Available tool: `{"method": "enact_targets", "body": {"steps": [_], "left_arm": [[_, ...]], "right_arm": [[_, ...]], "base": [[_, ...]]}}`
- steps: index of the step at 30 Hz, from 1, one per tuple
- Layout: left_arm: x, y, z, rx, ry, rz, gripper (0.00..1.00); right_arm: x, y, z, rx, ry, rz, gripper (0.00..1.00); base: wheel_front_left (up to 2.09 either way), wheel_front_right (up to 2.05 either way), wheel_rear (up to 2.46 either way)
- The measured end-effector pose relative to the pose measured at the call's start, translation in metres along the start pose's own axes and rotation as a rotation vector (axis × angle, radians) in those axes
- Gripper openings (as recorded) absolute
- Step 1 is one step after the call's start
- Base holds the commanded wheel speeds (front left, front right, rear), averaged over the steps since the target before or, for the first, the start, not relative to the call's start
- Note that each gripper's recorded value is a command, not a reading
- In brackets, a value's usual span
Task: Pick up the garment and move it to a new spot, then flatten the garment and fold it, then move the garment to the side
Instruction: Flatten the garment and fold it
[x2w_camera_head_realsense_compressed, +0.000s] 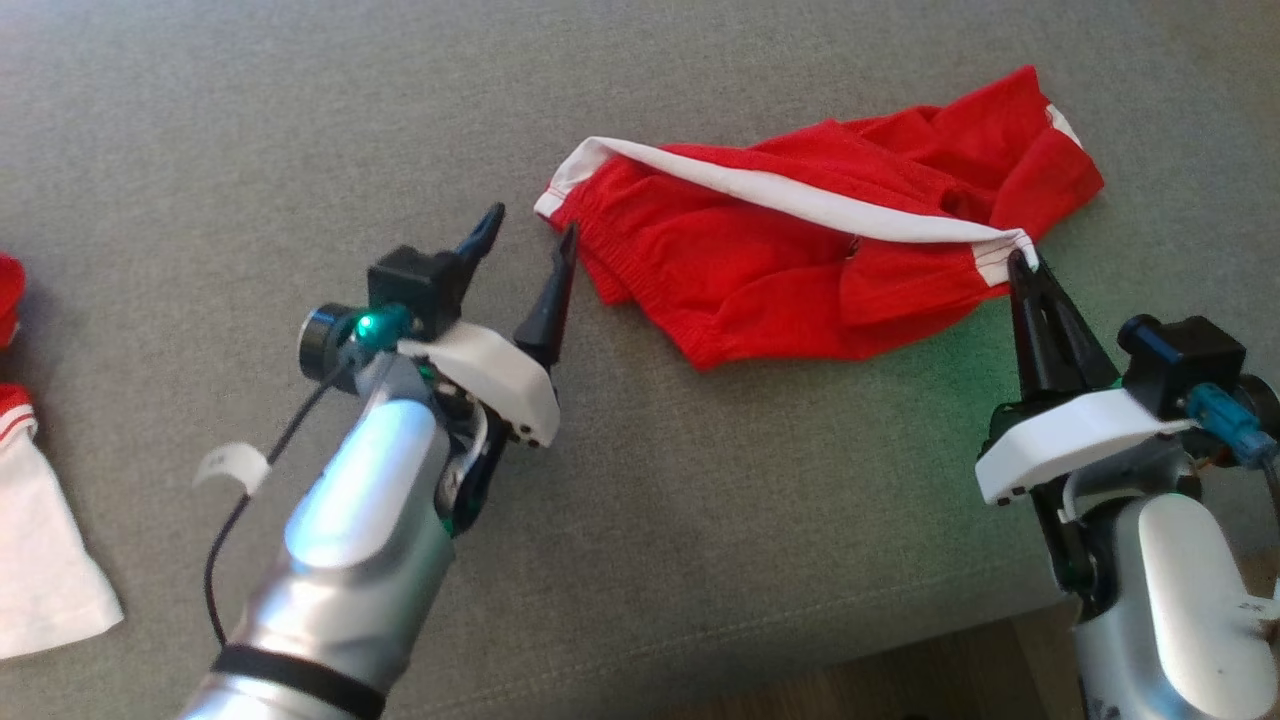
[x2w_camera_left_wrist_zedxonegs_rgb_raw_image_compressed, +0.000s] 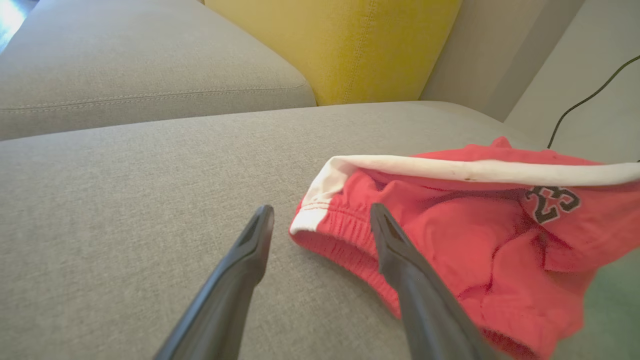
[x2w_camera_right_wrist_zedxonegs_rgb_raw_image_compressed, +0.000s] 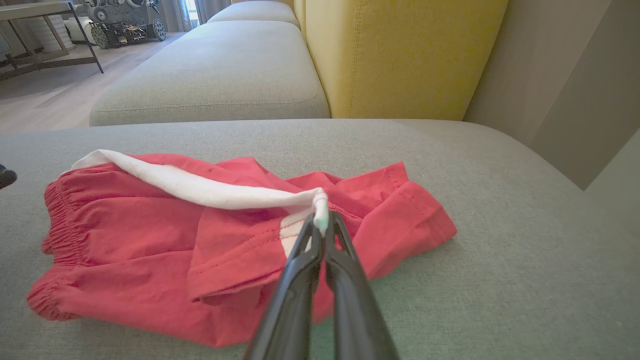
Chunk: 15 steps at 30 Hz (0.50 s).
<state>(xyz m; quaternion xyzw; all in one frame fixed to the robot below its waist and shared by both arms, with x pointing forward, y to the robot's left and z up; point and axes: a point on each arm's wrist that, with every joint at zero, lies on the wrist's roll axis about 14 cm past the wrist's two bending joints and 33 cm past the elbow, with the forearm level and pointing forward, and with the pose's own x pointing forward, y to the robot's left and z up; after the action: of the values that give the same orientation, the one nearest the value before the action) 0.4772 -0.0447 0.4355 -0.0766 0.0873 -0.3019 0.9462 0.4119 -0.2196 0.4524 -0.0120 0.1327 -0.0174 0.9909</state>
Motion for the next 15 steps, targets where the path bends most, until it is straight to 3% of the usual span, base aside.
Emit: {"method": "enact_targets", "body": {"steps": [15], "left_arm": [[0.029,0.008,-0.026,0.054,0.142,-0.05,1.0]], "right_arm": [[0.011,0.01,-0.003,-0.001,0.002,0.034,0.0]], "base": [[0.0,0.0,0.0]]}}
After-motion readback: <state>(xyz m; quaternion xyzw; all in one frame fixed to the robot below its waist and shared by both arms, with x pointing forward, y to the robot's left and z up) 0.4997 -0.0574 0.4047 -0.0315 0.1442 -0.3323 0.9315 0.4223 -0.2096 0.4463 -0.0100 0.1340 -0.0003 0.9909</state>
